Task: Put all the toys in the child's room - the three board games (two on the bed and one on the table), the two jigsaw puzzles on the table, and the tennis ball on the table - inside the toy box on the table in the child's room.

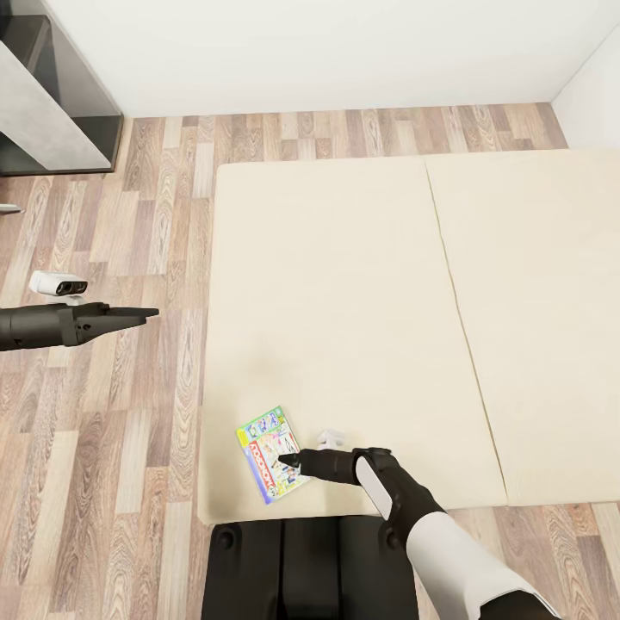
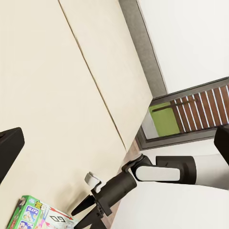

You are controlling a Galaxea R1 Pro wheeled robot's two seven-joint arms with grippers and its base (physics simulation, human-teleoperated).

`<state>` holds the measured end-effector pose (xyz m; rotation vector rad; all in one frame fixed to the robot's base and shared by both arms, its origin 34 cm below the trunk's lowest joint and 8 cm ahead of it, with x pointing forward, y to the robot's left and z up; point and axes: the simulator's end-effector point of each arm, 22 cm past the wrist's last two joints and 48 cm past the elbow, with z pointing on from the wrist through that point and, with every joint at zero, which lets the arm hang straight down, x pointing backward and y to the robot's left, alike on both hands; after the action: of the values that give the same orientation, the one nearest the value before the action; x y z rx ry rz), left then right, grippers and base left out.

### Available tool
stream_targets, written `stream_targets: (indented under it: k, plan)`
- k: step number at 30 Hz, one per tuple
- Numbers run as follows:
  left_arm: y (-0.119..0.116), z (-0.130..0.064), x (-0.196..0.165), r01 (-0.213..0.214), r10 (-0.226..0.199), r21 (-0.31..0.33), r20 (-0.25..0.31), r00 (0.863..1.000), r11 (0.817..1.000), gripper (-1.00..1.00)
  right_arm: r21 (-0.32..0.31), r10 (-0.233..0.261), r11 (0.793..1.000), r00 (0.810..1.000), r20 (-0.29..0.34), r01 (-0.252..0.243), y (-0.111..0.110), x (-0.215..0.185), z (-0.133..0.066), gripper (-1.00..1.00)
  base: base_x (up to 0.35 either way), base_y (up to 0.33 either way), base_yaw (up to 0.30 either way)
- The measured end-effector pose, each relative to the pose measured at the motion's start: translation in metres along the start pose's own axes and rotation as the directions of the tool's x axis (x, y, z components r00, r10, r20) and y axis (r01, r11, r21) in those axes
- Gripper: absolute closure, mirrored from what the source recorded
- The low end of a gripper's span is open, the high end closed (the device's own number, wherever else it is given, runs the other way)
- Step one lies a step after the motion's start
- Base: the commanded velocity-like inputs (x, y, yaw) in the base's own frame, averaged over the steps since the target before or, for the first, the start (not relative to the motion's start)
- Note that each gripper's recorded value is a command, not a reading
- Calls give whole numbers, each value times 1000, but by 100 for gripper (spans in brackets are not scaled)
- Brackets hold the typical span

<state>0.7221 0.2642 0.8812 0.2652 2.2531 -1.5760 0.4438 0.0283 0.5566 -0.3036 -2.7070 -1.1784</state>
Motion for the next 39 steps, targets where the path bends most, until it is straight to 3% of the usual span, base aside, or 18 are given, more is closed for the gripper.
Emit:
stream_targets:
  k: [39]
  plan:
    - [0,0,1,3,-3,0,-1,1000,1000,-100,20,-29,999,1000,1,29,-4,0,1,-100,0,0,0]
